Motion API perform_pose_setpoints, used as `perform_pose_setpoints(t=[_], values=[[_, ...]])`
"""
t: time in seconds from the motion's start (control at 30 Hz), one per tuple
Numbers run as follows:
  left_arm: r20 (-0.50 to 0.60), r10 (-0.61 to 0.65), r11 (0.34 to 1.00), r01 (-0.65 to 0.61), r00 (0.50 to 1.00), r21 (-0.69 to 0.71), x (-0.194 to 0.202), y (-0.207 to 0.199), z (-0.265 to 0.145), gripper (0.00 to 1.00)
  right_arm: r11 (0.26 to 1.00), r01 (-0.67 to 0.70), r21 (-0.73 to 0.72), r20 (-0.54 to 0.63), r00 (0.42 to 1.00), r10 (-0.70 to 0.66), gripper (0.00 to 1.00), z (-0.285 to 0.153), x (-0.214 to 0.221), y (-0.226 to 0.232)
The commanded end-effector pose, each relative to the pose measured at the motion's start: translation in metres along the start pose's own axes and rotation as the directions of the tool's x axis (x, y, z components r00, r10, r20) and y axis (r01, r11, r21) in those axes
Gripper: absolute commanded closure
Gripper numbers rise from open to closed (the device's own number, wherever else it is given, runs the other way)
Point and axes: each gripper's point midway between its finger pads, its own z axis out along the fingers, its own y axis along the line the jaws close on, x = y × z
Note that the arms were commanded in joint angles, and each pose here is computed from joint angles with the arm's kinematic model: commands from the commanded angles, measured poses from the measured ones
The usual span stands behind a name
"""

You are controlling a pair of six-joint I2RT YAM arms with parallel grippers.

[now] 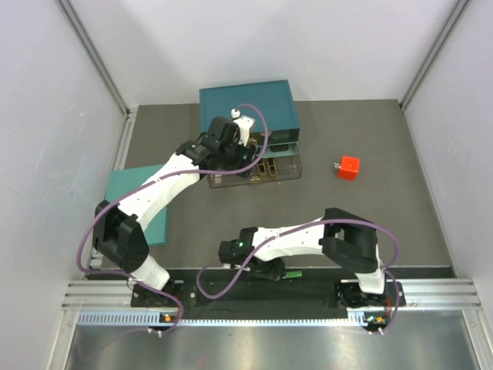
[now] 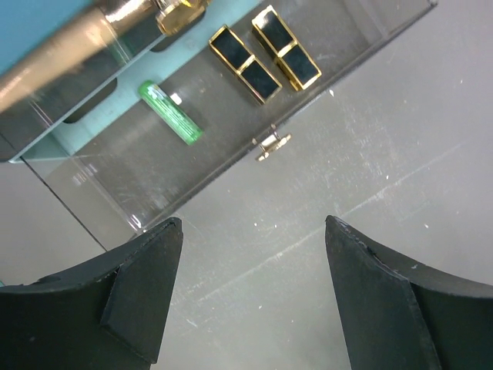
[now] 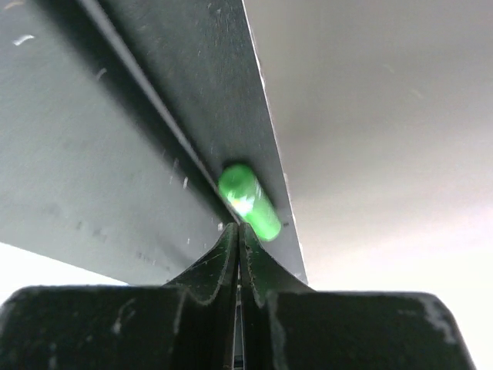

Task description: Organize the makeup

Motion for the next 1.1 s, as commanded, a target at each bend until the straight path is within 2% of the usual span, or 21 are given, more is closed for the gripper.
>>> perform_pose_setpoints(t=[0.0, 0.13, 0.2, 0.23, 0.33, 0.37, 0.83, 1.07], values=[[0.079, -0.008, 1.000, 0.009, 0.997, -0.020, -0.029, 0.008, -0.005, 0.21, 1.000, 0.006, 0.002, 0.219, 0.976, -0.007, 1.00, -0.051, -0.026, -0.003], [0.082, -0.016, 1.000, 0.017, 0.997, -0.018, -0.031, 0.011, -0.003, 0.21, 1.000, 0.006, 0.004, 0.192, 0.981, -0.006, 1.00, -0.038, -0.020, -0.004], [0.078, -0.015, 1.000, 0.016, 0.997, -0.014, -0.031, 0.010, 0.000, 0.21, 1.000, 0.008, 0.002, 0.175, 0.985, -0.008, 0.97, -0.032, -0.017, -0.004], [0.079, -0.013, 1.000, 0.014, 0.997, -0.015, -0.032, 0.011, 0.000, 0.21, 1.000, 0.013, -0.003, 0.161, 0.987, -0.012, 0.88, -0.028, -0.014, -0.002], [0.074, -0.009, 1.000, 0.011, 0.997, -0.022, -0.031, 0.014, 0.000, 0.21, 1.000, 0.014, -0.014, 0.144, 0.989, -0.012, 0.75, -0.021, -0.009, -0.002], [0.073, -0.008, 1.000, 0.010, 0.997, -0.024, -0.031, 0.014, 0.000, 0.20, 1.000, 0.011, -0.020, 0.141, 0.990, -0.008, 0.73, -0.019, -0.009, -0.001], [0.072, -0.017, 0.999, 0.021, 0.997, -0.049, -0.032, 0.031, -0.004, 0.20, 0.994, -0.067, -0.083, 0.106, 0.991, 0.076, 0.70, 0.015, -0.007, -0.007], [0.062, -0.017, 0.998, 0.021, 0.998, -0.060, -0.029, 0.038, -0.006, 0.20, 0.978, -0.165, -0.124, 0.149, 0.972, 0.183, 0.67, 0.022, -0.011, -0.008]])
